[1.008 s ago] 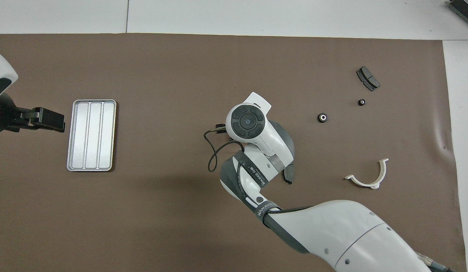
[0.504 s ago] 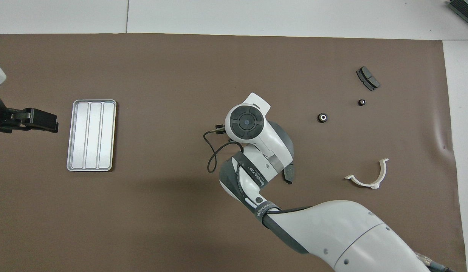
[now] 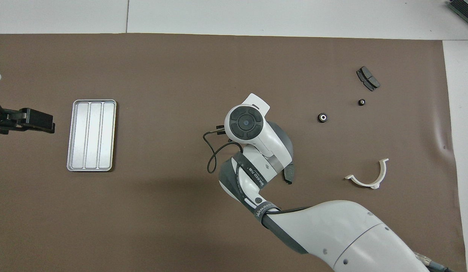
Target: Place bearing gear from tray to pile
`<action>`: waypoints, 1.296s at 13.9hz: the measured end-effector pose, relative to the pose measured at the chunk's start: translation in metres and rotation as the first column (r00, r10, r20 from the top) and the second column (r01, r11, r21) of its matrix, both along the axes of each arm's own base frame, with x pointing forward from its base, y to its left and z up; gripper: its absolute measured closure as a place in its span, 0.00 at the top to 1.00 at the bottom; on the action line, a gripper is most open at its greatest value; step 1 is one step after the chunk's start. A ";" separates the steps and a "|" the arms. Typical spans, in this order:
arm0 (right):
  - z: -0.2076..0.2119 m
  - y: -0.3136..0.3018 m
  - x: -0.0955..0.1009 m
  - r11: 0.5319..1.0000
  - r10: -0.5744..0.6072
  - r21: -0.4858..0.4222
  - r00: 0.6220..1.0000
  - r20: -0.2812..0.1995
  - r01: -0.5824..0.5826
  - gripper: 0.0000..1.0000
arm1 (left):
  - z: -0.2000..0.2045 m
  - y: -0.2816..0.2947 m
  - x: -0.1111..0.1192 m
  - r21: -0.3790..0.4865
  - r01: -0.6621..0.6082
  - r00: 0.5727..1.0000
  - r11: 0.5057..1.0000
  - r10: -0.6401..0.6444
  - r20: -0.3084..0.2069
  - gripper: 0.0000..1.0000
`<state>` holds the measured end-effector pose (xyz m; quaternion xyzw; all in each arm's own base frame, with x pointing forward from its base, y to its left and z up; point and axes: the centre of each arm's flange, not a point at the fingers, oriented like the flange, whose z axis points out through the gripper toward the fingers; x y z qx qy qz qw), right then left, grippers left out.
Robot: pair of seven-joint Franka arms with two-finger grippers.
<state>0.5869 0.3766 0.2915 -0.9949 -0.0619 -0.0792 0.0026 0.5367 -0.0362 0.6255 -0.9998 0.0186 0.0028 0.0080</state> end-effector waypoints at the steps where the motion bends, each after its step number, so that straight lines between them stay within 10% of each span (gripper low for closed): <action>1: 0.000 0.000 0.000 1.000 0.000 0.000 1.000 0.000 0.000 0.35 | 0.000 0.000 0.000 0.000 0.000 1.000 1.000 0.000 0.000 1.00; 8: 0.003 -0.017 0.013 1.000 -0.031 -0.003 0.999 0.008 0.031 0.35 | 0.000 0.000 0.000 0.000 0.000 1.000 1.000 0.000 0.000 1.00; 18: 0.039 -0.222 0.110 0.995 0.088 -0.041 0.996 0.001 -0.088 0.35 | 0.000 0.000 0.000 0.000 0.000 1.000 1.000 0.000 0.000 1.00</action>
